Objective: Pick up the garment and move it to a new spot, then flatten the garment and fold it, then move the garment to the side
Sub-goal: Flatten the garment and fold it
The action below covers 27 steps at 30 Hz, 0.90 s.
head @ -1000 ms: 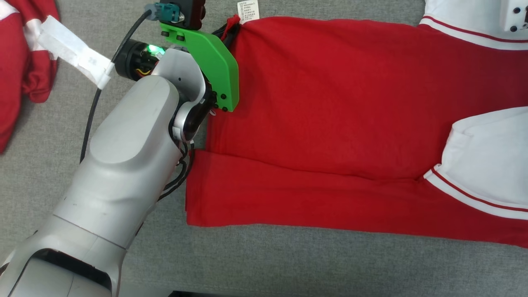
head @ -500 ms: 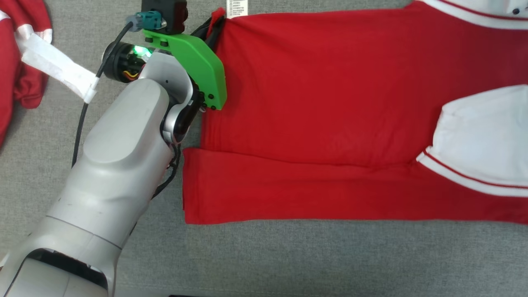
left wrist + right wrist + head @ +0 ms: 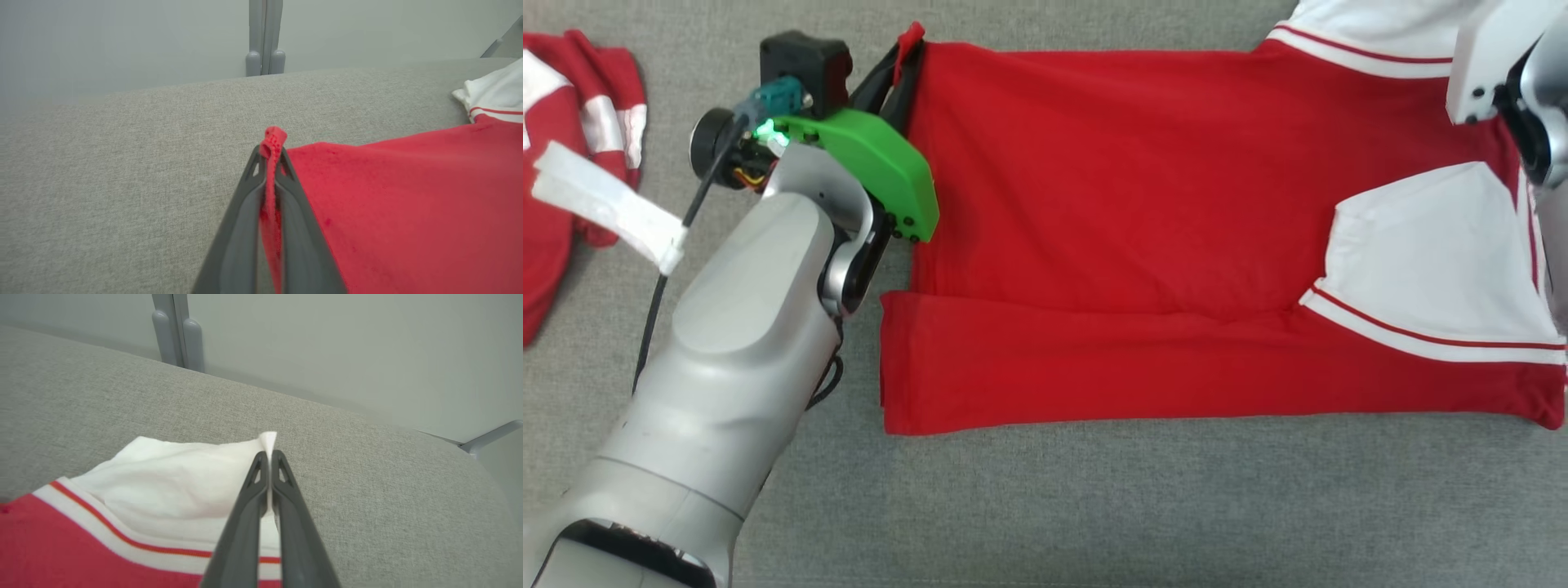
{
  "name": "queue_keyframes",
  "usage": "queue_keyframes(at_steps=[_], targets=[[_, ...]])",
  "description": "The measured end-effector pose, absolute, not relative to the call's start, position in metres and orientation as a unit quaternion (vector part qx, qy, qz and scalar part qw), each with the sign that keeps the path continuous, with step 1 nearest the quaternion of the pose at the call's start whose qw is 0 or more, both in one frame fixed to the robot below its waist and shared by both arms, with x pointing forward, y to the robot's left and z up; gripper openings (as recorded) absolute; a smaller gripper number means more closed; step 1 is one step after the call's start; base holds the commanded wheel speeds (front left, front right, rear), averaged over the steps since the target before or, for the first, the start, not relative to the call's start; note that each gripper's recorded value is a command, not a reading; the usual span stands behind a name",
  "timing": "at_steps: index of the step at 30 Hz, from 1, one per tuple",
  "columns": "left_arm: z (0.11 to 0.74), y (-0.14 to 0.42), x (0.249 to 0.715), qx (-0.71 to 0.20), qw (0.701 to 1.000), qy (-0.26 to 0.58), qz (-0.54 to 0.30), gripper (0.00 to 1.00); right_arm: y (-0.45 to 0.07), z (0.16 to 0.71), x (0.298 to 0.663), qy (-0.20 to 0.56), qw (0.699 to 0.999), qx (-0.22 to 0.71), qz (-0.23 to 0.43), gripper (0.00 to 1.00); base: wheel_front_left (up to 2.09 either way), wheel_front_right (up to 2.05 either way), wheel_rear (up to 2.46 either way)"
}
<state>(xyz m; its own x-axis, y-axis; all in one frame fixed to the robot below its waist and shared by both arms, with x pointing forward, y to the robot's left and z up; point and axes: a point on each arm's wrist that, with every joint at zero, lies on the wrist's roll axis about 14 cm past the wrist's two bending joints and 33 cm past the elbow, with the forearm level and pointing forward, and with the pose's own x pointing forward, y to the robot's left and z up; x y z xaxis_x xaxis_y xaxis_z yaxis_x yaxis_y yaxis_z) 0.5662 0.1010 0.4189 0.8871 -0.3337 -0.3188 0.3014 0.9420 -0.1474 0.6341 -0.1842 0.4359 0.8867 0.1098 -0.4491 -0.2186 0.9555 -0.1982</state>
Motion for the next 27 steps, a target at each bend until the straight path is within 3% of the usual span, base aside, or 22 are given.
queue_keyframes(at_steps=[9,27], targets=[[0.434,0.094,0.534,-0.026,0.971,0.131,-0.199,0.00,-0.196,0.474,0.594,0.168,0.978,-0.087,0.090,0.00,0.00,0.00,0.00],[0.431,0.085,0.476,0.002,0.967,0.111,-0.228,0.00,-0.212,0.446,0.452,0.268,0.960,-0.007,0.075,0.00,0.00,0.00,0.00]])
